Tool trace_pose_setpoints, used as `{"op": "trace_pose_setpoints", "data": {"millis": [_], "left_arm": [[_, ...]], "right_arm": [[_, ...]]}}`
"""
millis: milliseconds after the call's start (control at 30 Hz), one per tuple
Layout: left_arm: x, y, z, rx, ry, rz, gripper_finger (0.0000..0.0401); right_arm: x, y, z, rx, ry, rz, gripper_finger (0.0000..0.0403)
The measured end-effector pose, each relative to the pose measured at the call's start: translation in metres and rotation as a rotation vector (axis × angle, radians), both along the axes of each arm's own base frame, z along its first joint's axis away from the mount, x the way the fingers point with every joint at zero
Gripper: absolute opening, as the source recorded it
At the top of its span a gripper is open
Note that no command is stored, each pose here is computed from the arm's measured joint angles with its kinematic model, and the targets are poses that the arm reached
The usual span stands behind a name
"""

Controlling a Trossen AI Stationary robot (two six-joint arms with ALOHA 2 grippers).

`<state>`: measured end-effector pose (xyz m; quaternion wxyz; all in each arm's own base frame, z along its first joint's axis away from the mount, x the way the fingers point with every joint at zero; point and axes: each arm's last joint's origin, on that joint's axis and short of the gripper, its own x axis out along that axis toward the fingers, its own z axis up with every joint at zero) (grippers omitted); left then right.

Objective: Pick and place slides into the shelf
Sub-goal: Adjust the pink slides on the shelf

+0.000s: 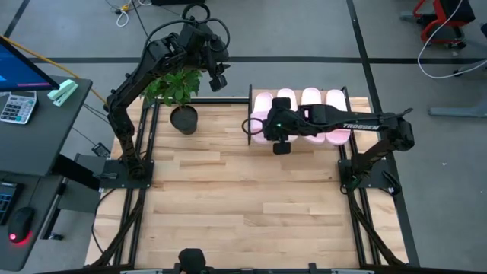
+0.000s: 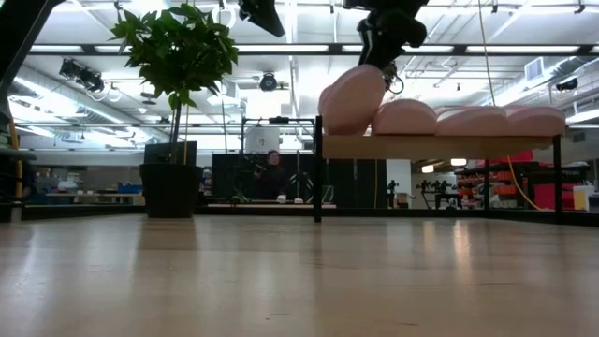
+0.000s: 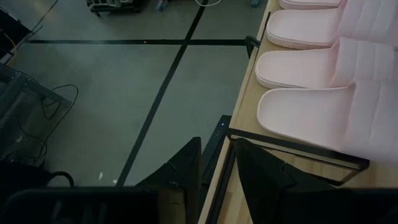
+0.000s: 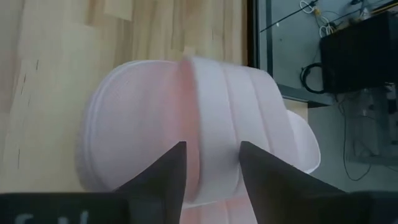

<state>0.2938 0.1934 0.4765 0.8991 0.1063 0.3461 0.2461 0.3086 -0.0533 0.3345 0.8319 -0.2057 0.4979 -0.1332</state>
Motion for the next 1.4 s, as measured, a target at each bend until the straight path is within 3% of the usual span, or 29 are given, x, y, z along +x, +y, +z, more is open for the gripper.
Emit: {"op": "trace_pose_setpoints", "data": {"millis": [133, 333, 400, 967, 1400], "left_arm": [[0.0, 0.0, 0.0, 0.0, 0.0, 0.0, 0.0107], [0.0, 0.0, 0.0, -0.001, 0.0, 0.0, 0.0107], [0.0, 0.0, 0.0, 0.0, 0.0, 0.001, 0.0107], [0.0, 0.0, 0.0, -0.001, 0.0, 0.0, 0.0107], [0.0, 0.0, 0.0, -0.005, -0.003, 0.004, 0.0107]], "right_arm": [[-0.001, -0.001, 0.001, -0.003, -0.001, -0.006, 0.0129], [-0.001, -0.001, 0.001, 0.001, -0.002, -0.003, 0.0028], [-0.001, -0.001, 0.001, -0.001, -0.002, -0.004, 0.0012], [-0.001, -0.002, 0.033, -0.204, -0.044, -0.065, 0.0002], [-0.002, -0.035, 0.042, -0.254, -0.135, -0.197, 0.0]]}}
